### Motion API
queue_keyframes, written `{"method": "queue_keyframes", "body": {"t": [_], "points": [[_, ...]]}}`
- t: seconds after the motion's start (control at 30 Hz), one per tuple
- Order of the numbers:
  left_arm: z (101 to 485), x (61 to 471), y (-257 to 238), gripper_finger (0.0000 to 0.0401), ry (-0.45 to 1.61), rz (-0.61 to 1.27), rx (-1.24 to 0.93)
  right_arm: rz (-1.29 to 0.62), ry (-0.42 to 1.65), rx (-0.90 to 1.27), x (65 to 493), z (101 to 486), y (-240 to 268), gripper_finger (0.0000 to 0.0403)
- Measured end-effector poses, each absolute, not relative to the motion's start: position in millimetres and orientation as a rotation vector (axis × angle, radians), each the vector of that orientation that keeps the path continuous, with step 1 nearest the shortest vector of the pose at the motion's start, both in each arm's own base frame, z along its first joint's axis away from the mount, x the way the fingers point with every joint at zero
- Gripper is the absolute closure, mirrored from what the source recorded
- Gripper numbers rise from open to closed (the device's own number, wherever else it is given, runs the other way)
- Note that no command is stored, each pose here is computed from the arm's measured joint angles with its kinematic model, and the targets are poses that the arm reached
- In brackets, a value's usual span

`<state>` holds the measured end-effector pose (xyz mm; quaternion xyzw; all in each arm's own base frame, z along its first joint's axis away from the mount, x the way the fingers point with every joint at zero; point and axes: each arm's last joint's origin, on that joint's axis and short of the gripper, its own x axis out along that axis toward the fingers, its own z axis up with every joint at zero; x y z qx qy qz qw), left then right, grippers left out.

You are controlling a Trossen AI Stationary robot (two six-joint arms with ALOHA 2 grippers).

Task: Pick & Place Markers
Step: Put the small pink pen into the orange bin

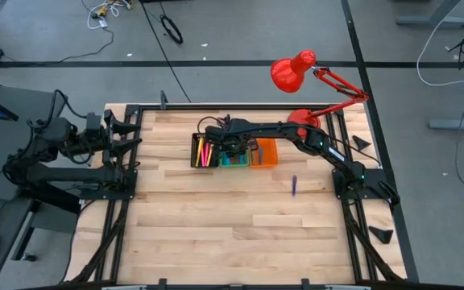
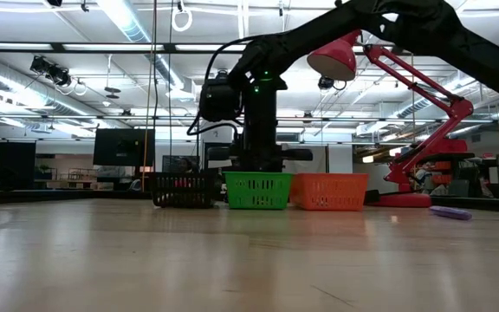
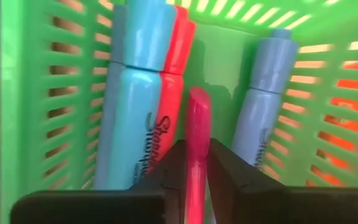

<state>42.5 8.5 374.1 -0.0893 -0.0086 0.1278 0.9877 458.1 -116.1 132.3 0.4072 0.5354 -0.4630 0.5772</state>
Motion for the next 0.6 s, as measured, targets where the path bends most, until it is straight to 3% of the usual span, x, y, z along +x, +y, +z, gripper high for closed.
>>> {"method": "queue_keyframes", "body": {"t": [0.6], "points": [[374, 43, 9, 0.0172, -0.017, 0.257, -0.179, -1.147, 1.22, 0.88, 457, 137, -116, 0.0359]]}}
